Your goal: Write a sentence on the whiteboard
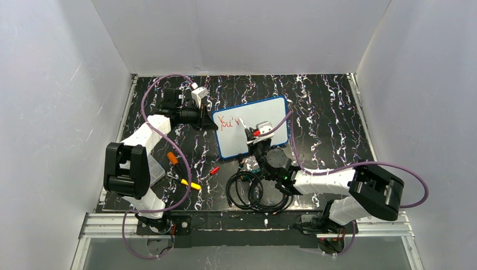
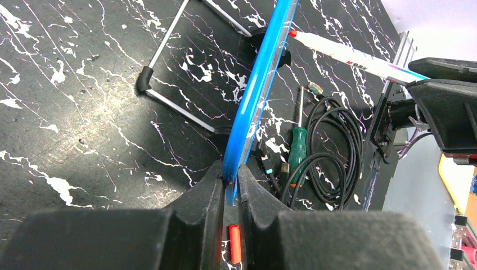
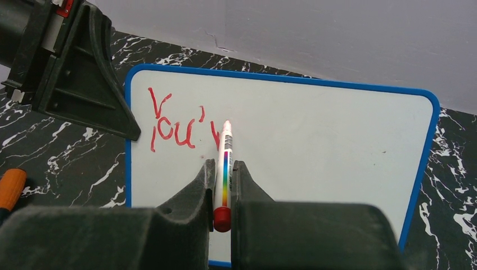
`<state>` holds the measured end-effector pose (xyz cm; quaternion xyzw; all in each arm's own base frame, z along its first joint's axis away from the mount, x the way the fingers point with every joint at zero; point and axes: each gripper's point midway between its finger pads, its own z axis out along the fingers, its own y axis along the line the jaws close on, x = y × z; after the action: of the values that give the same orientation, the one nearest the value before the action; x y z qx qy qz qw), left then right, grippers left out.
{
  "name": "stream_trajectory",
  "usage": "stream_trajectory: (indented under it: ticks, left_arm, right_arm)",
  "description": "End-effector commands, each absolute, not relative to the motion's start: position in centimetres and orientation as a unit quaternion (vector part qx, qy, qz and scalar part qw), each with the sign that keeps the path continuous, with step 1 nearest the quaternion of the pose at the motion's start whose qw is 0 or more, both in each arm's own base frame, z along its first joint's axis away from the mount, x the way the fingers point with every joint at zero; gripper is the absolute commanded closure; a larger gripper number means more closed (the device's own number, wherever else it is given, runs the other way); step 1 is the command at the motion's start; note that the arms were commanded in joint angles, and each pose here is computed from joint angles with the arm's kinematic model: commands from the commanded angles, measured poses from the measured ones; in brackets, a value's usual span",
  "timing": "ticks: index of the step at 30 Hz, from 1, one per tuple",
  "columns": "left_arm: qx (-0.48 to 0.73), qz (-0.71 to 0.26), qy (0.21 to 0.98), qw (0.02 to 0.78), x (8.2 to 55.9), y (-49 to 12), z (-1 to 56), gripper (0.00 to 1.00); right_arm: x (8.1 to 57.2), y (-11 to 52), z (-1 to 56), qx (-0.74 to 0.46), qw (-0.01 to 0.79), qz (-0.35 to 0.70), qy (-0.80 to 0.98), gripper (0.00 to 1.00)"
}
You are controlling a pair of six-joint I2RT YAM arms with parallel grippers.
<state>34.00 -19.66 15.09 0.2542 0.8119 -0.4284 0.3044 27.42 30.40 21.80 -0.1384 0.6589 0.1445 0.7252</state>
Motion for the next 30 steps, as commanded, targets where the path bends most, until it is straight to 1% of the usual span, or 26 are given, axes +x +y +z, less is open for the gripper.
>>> stream_trajectory:
  ticks: [1, 18, 30]
  left_arm:
    - [0.271, -0.429, 0.799, 0.321, 33.5, -19.8, 17.2, 1.00]
    - [0.271, -0.429, 0.799, 0.321, 33.5, -19.8, 17.2, 1.00]
    - [0.272, -0.429, 0.799, 0.321, 33.6, -19.8, 17.2, 1.00]
  right_arm:
    - [27.9, 29.6, 23.4, -0.102, 0.741, 0.150, 0.646, 0.99]
    - [27.8, 29.1, 21.9, -0.105, 0.728, 0.146, 0.662, 0.99]
    - [27.7, 27.5, 21.5, -0.092, 0.726, 0.125, 0.670, 0.99]
